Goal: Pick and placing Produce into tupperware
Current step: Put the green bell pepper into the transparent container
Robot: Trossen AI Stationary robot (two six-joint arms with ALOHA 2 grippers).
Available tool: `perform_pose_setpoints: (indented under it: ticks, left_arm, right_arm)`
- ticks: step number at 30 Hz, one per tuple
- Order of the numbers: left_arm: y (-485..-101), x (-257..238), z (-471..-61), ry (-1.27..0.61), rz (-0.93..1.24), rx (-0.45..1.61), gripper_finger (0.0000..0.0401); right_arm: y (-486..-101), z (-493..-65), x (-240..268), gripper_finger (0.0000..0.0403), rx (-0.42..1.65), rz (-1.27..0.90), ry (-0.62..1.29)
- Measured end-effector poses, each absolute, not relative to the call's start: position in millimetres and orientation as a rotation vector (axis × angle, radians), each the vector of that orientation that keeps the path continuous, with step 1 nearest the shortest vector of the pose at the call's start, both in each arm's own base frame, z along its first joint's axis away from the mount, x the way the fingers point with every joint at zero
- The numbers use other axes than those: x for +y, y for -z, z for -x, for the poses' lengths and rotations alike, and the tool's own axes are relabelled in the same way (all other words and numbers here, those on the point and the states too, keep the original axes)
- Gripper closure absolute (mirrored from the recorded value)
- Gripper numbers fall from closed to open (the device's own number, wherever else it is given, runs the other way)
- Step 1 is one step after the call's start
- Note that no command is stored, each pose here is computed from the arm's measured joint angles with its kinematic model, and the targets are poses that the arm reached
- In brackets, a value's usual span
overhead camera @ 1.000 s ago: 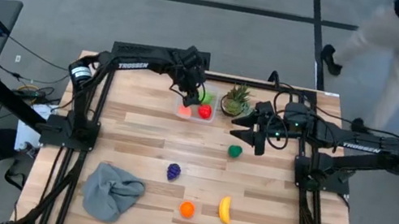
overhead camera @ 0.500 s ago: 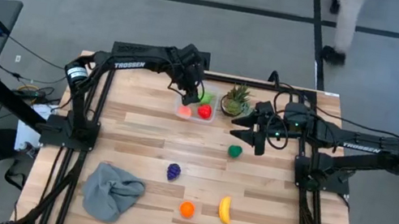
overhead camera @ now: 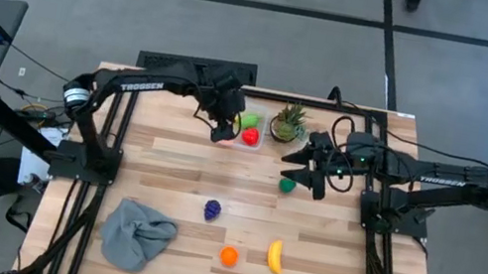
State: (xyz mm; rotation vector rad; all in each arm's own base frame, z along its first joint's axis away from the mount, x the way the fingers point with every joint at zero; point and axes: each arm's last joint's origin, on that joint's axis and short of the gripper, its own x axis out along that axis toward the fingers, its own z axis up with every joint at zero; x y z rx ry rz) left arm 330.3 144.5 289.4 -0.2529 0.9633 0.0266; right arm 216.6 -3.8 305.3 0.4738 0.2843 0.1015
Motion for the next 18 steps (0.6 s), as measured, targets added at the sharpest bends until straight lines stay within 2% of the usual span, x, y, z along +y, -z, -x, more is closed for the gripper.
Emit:
perform_pose_setpoints:
  ticks: [3,8,18]
  left_arm:
    - [-306,127,-325,0.003,0.222,0.937,0.0123]
    - [-336,99,-307,0.026,0.178,0.868,0.0123]
    - [-370,65,-268,-0.095,0.076,0.774,0.0123]
  right_arm:
    - [-299,-213,1,0.0122,0.360,-0.494,-0.088]
    - [-286,-199,11,0.0122,0.520,-0.499,0.040]
    - [-277,-179,21,0.0122,0.592,-0.317,0.329]
